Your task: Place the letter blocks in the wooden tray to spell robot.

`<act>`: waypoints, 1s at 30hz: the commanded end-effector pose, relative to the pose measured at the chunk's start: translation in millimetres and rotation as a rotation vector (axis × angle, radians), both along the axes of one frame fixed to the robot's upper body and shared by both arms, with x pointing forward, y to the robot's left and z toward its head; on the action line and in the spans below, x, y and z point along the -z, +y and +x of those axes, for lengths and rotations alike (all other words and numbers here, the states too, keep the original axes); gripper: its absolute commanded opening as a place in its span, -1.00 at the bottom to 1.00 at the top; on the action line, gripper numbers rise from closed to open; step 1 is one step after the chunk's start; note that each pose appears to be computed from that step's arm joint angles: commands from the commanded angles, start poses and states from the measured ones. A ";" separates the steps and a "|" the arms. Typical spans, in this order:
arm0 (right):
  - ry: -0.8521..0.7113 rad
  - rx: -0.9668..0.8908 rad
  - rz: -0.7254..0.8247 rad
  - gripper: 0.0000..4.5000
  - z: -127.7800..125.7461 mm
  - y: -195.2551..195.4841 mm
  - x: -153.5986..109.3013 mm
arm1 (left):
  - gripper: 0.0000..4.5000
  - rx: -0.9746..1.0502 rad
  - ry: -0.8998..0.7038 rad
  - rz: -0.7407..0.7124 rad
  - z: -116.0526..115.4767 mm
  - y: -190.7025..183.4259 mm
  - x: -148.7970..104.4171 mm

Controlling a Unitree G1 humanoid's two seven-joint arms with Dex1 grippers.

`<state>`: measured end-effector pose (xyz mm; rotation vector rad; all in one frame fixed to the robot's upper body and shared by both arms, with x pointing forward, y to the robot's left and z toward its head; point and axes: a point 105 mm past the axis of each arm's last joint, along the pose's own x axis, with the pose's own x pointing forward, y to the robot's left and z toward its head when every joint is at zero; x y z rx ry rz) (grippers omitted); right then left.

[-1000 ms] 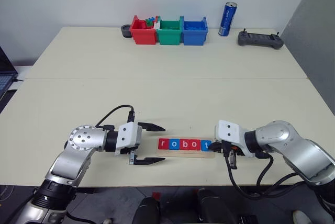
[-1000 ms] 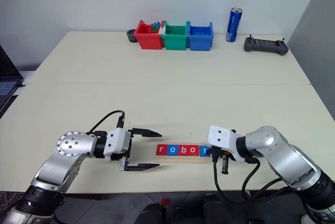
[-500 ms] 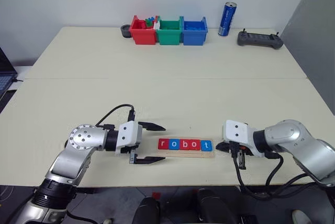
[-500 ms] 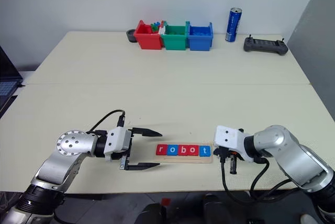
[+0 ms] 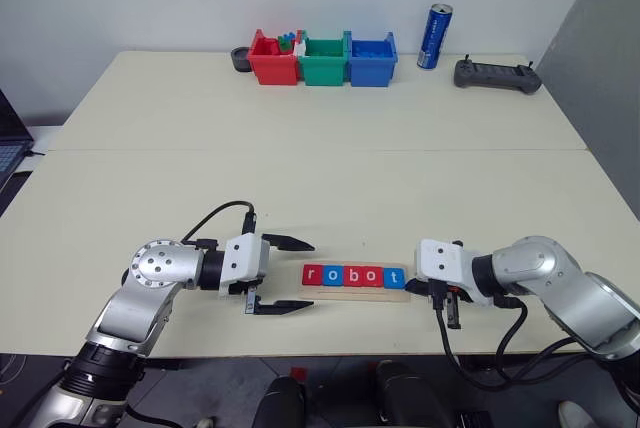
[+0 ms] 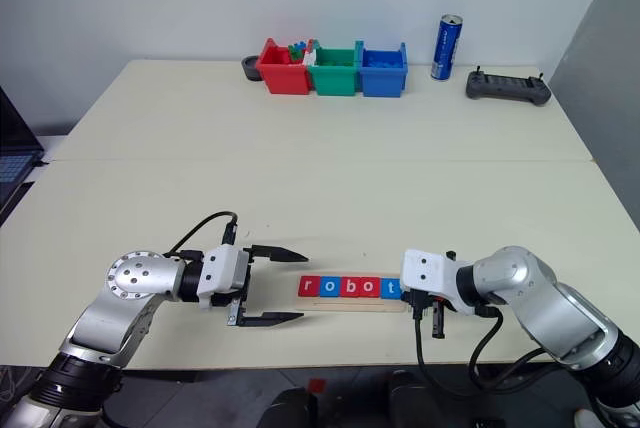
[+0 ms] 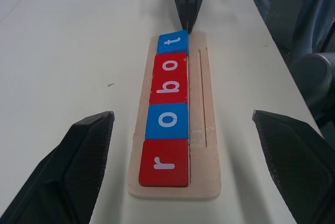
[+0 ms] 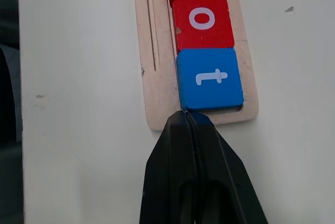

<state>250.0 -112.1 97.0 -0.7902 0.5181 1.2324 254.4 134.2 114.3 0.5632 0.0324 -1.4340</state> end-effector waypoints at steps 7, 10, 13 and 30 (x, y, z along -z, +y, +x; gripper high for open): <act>-0.047 -0.035 0.027 -0.99 3.9 10.9 -11.2 | 1.00 0.006 -0.031 -0.002 0.3 1.0 -10.5; -0.049 -0.035 0.023 -0.99 3.6 10.1 -10.6 | 1.00 0.005 -0.029 -0.003 0.8 1.3 -8.3; -0.035 -0.041 0.031 -0.99 0.2 10.2 -12.5 | 1.00 0.001 -0.024 -0.001 1.3 4.3 -3.9; -0.079 -0.021 0.213 -0.92 -7.6 0.7 -44.8 | 1.00 -0.138 -0.057 0.002 1.6 23.2 -17.1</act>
